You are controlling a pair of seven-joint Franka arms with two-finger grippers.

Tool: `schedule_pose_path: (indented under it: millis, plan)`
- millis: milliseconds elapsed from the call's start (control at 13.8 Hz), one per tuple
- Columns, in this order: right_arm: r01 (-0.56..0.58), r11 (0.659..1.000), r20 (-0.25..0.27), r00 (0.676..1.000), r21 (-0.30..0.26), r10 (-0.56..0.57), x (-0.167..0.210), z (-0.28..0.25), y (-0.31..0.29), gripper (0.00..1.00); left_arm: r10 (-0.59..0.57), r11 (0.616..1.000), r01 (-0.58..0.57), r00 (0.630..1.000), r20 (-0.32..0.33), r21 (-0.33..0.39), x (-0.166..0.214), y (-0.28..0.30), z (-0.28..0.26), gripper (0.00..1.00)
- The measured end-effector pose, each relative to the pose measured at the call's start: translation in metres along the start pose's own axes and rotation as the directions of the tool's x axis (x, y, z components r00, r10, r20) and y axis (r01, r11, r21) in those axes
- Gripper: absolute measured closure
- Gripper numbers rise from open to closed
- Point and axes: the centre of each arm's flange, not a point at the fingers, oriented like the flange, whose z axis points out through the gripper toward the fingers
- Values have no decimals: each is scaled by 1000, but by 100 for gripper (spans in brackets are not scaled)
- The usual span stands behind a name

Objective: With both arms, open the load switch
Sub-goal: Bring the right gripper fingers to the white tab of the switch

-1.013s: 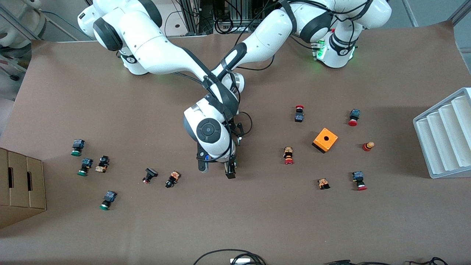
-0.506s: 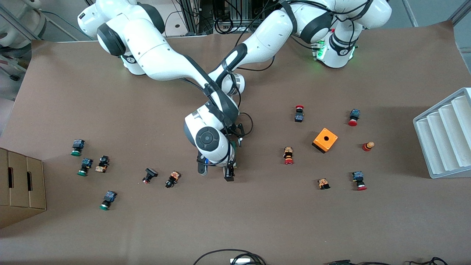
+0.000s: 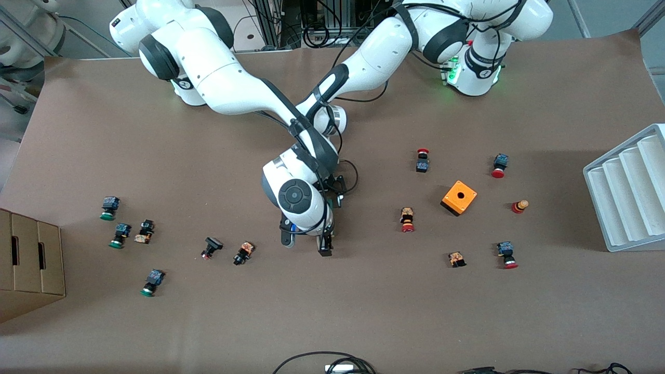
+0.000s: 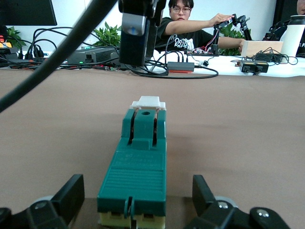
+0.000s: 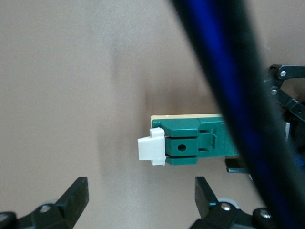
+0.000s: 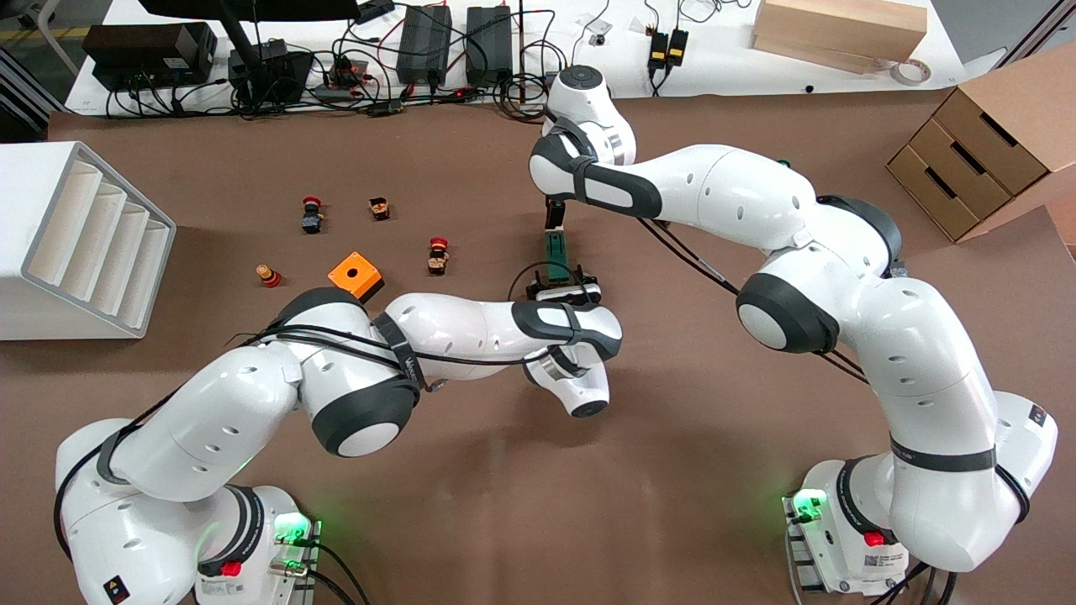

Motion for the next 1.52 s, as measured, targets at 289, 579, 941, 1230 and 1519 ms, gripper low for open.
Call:
schedule_pose_path:
  millis: [289, 579, 941, 1230, 1519]
  plan:
    - [4, 1000, -4, 1000, -3, -4, 0, 4, 1, 7, -2, 1000, 2, 1000, -1, 0, 1, 0, 0, 20]
    - [23, 1000, -27, 999, -19, -23, 12, 24, -3, 17, -1, 1000, 1, 1000, -5, 1, 1, 0, 0, 37]
    - [36, 999, -35, 999, -20, -36, 23, 30, -9, 34, -1, 1000, 1, 1000, -8, 3, 1, 0, 1, 42]
    - [36, 999, -29, 999, -9, -37, 22, 30, -10, 35, -1, 1000, 1, 1000, -9, 3, 1, 0, 1, 43]
    - [33, 999, -17, 999, 10, -32, 23, 21, -17, 35, 0, 1000, 0, 1000, -10, 3, 1, 0, 1, 49]
